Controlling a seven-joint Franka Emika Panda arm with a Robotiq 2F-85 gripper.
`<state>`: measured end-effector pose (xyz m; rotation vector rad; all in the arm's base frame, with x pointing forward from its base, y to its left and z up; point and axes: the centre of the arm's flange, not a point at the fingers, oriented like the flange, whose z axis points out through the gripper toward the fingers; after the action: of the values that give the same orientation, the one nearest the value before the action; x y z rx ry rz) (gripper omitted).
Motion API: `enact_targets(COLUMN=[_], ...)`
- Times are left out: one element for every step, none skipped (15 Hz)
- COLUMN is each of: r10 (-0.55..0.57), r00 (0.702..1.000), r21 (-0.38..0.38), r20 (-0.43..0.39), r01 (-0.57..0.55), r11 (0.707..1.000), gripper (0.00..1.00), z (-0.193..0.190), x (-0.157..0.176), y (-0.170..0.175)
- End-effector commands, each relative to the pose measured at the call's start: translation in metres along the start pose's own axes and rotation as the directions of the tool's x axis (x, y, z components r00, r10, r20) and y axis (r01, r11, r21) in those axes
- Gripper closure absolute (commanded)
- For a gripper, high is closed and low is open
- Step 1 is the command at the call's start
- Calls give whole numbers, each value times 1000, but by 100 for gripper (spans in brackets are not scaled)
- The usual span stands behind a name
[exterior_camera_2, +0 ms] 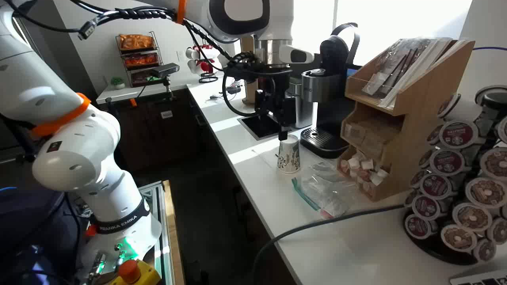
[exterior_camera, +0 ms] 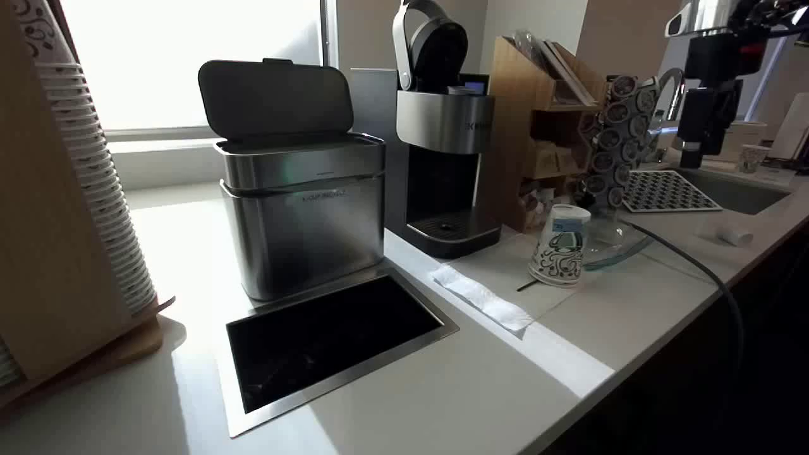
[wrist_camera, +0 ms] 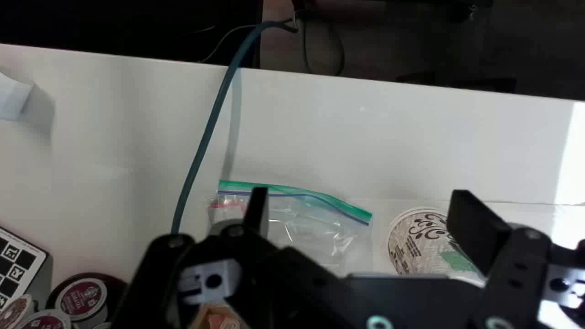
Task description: Remove the capsule from the coffee machine
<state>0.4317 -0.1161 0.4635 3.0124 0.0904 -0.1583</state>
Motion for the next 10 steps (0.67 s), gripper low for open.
enact_targets(r10=[0,0,0,0,0,0,23,26,20,4], r00=[1000,1000,1000,1000,1000,1000,999,995,988,975], r21=[0,0,0,0,0,0,25,22,22,0], r20=[0,0,0,0,0,0,-49,-91,-151,-224], r01=[0,0,0,0,0,0,-22,-24,-17,-4], r11=[1000,1000,1000,1000,1000,1000,999,999,1000,1000], gripper=[0,0,0,0,0,0,0,0,0,0], z=[0,0,0,0,0,0,-1,-2,-9,-17], x=[0,0,0,0,0,0,8,16,27,39], y=[0,0,0,0,0,0,-7,-14,-24,-34])
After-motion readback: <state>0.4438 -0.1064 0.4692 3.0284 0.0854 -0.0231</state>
